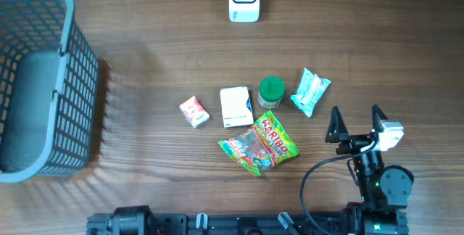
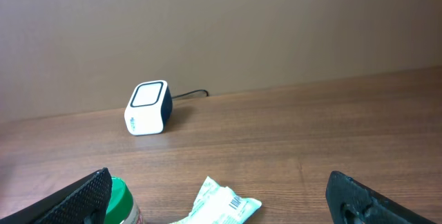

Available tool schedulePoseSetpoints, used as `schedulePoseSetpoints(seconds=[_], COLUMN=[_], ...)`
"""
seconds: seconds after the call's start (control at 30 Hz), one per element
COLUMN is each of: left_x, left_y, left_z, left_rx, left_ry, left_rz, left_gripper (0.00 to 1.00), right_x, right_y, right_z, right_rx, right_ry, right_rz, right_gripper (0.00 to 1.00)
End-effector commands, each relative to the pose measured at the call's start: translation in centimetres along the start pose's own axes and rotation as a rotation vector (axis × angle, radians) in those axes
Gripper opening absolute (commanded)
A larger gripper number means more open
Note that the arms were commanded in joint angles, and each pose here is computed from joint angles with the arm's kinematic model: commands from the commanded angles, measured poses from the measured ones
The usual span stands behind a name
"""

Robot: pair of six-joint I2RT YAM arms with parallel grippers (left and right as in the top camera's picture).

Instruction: Scan the item barcode

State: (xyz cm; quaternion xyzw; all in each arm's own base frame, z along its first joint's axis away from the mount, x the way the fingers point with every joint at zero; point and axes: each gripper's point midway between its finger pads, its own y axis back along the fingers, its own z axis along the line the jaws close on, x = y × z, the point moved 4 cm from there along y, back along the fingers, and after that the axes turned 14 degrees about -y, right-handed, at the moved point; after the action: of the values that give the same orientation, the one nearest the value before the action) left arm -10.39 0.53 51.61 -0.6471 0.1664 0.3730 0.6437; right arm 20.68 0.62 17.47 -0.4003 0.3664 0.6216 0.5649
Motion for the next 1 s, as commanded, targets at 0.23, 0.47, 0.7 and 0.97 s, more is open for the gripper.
schedulePoseSetpoints(seconds=[0.23, 0.47, 0.7, 0.97], left_x=[1.9, 7.6, 16.2, 31.7], left_y=[-1.9, -3.8, -5.3, -4.3], left_z=[-1.5, -2.2, -4.7, -8.8], left_rx=[0.013, -0.005, 0.078, 0.137], left_ry=[-0.014, -0.019, 0.074, 0.165], left_rz=[-0.025, 0.113, 0.29, 0.491], left_gripper=[1.0, 1.0, 1.0, 1.0], right_x=[-0.1, -0.1, -0.1, -0.1], right_y=[0.0, 0.0, 0.0, 0.0], right_z=[-0.1, -0.1, -0.1, -0.1], right_rx=[0.008, 0.008, 0.008, 0.008], right_ry=[-0.006, -0.006, -0.006, -0.006], right_rz=[-0.011, -0.011, -0.011, -0.011], right_gripper=[1.0, 1.0, 1.0, 1.0])
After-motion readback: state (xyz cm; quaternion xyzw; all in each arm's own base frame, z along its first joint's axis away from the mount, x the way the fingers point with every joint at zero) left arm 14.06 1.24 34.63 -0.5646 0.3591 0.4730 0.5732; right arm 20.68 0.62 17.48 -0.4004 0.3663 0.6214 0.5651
